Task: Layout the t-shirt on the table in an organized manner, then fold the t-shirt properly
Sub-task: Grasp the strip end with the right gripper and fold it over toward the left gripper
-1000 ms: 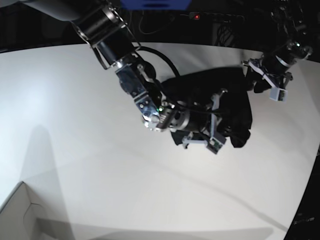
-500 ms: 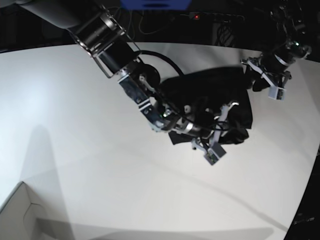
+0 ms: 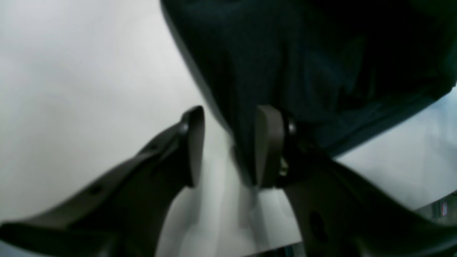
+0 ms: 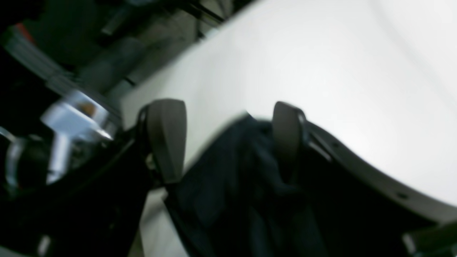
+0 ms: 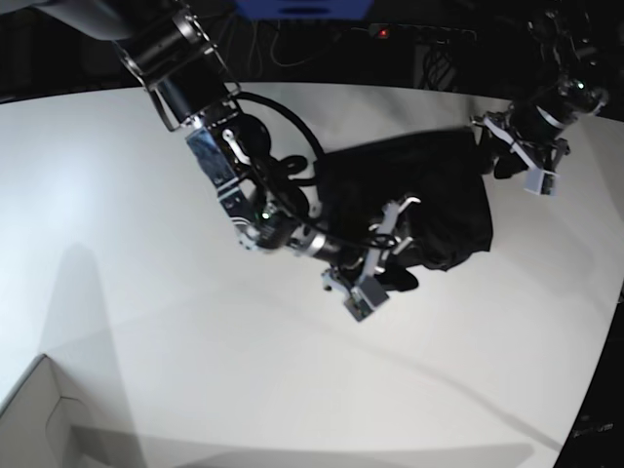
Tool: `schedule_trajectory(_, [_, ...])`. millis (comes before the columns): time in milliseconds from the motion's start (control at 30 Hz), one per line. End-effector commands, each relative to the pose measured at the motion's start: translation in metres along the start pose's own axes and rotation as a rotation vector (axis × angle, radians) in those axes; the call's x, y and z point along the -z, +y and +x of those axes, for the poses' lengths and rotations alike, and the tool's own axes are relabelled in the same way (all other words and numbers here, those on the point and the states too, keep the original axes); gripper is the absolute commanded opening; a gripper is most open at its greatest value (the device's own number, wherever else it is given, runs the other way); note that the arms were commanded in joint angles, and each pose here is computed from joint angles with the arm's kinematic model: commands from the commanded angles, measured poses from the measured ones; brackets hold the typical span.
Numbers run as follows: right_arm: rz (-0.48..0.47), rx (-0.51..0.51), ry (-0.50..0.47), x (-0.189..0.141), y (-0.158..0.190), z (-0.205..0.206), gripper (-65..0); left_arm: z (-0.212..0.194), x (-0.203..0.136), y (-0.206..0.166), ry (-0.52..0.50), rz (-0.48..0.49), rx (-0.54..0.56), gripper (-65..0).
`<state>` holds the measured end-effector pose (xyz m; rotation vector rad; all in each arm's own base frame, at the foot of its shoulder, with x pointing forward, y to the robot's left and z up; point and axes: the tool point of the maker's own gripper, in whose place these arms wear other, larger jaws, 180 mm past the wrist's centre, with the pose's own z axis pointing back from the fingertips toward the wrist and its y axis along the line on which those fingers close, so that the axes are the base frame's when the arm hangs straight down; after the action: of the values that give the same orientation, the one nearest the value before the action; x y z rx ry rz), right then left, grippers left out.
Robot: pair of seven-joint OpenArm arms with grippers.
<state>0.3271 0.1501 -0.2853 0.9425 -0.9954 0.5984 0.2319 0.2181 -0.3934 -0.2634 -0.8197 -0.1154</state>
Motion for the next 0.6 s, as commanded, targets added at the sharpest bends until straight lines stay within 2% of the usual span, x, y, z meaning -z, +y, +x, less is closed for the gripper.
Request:
schedule_trajectory(0, [0.024,-0.002,-0.060,0.001,0.007,0.018,-26.1,0.013,-0.004,0.001,-0.043,-0.005,0.016,-41.6])
schedule_trajectory(200, [0.004,0.040,-0.006,0.003,-0.001,-0.007,-27.7,0.013,-0.005,0.002,-0.042,-0.002,0.020,-41.6])
schedule_trajectory(400, [-0.007,0.059,0.015,0.005,-0.007,-0.016,-27.7,0.008,-0.007,0.001,-0.034,-0.002,0.015,-41.6])
schedule_trajectory(567, [-0.131,0.101,0.026,-0.003,-0.034,-0.020,-27.7,0.008,-0.007,0.001,-0.034,-0.002,0.015,-41.6])
